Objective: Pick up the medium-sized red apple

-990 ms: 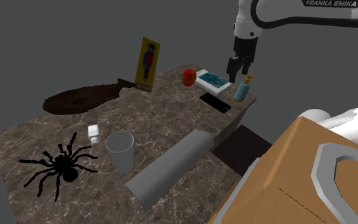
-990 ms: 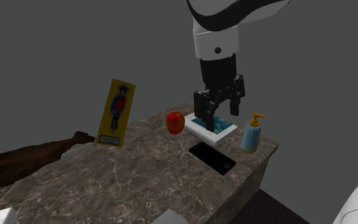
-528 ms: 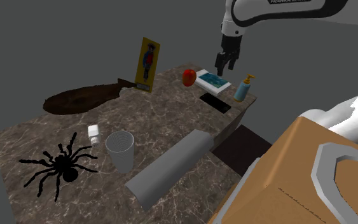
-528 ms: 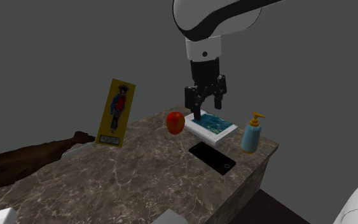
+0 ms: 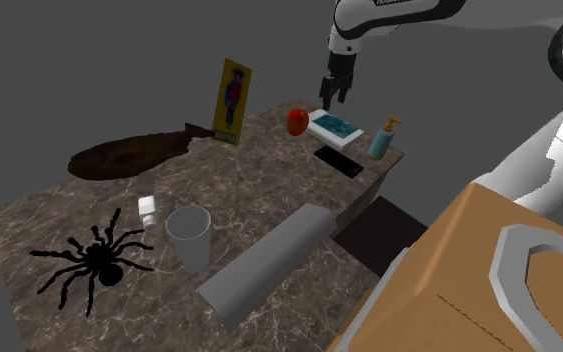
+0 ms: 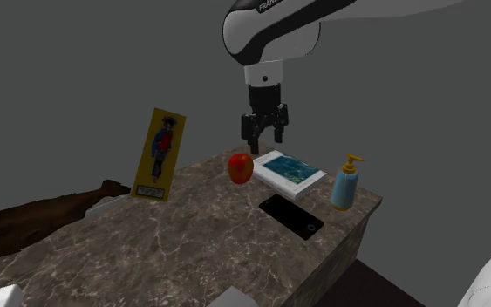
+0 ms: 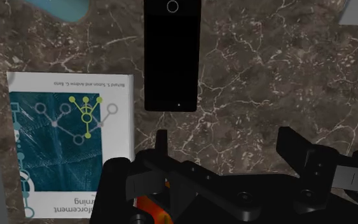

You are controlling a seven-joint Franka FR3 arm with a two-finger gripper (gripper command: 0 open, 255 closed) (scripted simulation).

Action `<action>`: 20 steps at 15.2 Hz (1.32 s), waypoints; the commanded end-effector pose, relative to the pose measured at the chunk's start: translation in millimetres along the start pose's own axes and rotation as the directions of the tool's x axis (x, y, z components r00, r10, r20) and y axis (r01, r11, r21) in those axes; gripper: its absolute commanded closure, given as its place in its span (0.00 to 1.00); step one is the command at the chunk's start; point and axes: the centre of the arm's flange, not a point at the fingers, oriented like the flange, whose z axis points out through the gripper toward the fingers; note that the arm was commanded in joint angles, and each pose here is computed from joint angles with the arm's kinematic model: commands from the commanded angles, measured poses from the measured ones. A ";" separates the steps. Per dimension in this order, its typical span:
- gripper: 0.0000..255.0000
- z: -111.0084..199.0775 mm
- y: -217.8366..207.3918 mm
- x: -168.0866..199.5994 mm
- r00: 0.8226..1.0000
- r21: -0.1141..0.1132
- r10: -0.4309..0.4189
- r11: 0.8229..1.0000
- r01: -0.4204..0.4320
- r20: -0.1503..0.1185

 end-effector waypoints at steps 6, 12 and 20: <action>0.00 16.5 36.2 81.3 0.998 0.044 -0.055 0.997 0.056 -0.029; 0.00 28.8 64.3 151.5 0.994 0.080 -0.099 0.991 0.103 -0.054; 0.00 68.6 64.0 155.8 0.994 0.079 -0.099 0.991 0.103 -0.054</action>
